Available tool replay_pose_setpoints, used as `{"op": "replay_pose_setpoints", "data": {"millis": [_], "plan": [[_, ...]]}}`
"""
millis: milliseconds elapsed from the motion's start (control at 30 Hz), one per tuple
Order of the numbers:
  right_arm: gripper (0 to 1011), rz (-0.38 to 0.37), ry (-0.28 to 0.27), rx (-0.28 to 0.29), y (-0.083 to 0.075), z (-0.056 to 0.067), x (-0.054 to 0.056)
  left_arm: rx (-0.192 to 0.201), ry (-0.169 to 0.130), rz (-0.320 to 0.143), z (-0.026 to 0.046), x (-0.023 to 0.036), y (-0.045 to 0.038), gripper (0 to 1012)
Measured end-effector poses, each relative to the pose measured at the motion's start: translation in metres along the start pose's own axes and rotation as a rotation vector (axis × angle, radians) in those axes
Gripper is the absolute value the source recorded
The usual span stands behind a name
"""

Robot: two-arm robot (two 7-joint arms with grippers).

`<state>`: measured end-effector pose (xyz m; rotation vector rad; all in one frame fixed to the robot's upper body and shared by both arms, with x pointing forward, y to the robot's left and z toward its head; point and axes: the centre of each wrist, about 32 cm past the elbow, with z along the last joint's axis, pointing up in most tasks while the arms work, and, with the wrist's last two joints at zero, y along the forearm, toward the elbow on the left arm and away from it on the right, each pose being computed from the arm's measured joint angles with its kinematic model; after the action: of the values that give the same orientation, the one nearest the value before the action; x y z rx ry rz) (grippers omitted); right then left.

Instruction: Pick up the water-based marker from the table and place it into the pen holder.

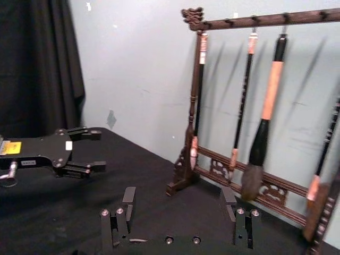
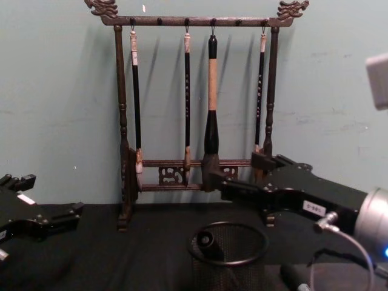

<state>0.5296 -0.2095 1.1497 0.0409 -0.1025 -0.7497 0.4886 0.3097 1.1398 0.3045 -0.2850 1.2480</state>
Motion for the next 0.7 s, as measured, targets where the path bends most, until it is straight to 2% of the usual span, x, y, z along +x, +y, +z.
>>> {"op": "replay_pose_setpoints", "data": {"millis": [467,700], "plan": [[1002,-0.098,-0.001,-0.023,-0.029,0.015,-0.002,0.000,0.000,0.000,0.0000,0.0000,0.0000,1009],[1002,-0.162,-0.015,-0.059,-0.042,0.020,-0.008,0.000,0.000,0.000,0.0000,0.0000,0.0000,1009]]}}
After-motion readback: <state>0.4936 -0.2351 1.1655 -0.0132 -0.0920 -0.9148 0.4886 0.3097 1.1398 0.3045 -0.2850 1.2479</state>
